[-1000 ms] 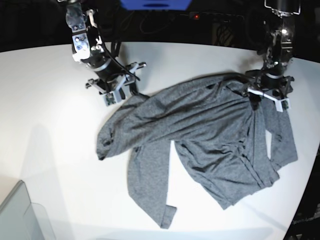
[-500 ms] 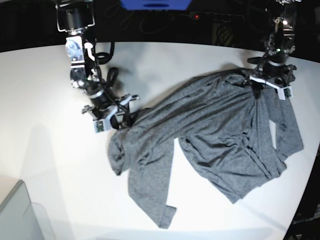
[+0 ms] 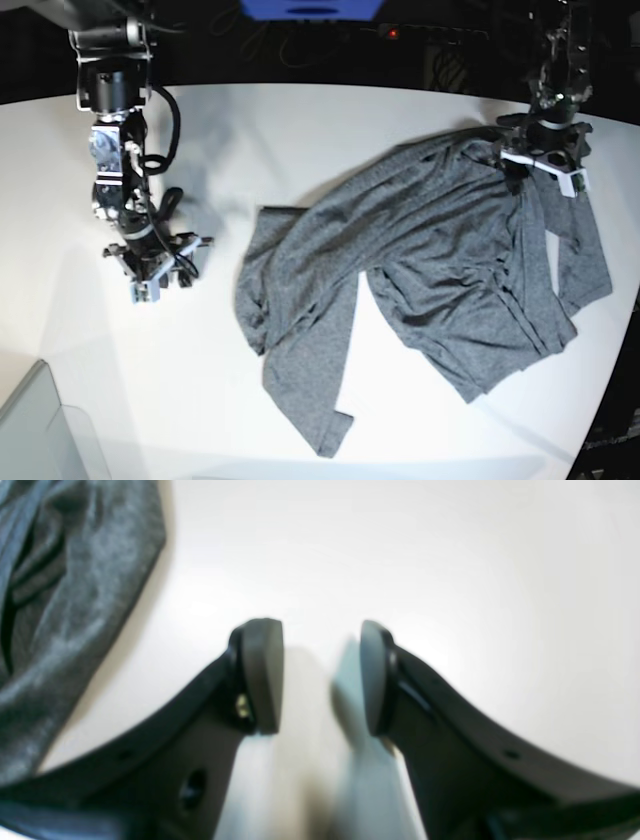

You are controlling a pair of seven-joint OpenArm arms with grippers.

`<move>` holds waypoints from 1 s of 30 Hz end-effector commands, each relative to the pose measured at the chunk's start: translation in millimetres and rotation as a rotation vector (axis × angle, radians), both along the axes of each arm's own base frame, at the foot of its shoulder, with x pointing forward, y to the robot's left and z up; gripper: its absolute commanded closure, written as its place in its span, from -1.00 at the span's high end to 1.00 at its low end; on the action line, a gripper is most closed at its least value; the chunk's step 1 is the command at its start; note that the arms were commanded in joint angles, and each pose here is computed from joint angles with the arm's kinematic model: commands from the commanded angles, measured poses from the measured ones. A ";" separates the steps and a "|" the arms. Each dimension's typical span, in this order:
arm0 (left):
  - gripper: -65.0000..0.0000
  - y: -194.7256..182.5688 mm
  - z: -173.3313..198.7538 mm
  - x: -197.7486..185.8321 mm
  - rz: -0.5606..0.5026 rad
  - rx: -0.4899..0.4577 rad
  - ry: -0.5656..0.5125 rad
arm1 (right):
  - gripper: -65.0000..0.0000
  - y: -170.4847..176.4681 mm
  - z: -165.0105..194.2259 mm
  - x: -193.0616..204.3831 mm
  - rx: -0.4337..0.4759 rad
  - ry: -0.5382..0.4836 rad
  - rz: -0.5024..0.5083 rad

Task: Layout the t-shirt on the table in an organized manner, then fold the t-shirt properly
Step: 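Grasp the shirt edge nearest the right gripper with the right gripper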

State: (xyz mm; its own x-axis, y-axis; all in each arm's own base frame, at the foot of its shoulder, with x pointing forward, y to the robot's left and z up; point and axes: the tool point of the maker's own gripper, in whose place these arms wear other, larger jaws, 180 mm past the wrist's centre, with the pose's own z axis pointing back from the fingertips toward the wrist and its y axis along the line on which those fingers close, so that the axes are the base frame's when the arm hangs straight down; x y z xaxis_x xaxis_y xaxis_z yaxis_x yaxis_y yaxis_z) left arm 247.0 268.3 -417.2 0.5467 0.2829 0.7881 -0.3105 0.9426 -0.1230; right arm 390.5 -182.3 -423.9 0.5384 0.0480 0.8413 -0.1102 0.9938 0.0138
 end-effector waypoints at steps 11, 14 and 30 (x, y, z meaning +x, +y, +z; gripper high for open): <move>0.42 -17.3 120.1 72.5 -0.065 0.038 -0.364 | -0.21 67.8 80.5 -58.5 0.075 -0.174 0.077; 0.42 7.9 102.9 98.6 0.002 0.040 -0.336 | -0.21 99.2 86.9 -79.0 0.143 -0.174 0.096; 0.41 39.6 -1.1 151.4 0.072 0.038 -0.040 | -0.21 157.2 57.6 -67.4 0.160 -0.044 0.246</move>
State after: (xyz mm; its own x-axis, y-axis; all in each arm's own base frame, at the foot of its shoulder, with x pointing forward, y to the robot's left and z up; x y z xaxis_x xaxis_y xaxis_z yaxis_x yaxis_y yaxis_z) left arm 393.4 302.4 -424.9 0.4939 0.2732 0.8255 -0.3607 0.9282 -0.0913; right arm 315.3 -27.0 -381.1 0.5355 0.0606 0.8424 -0.3464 0.9254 0.1536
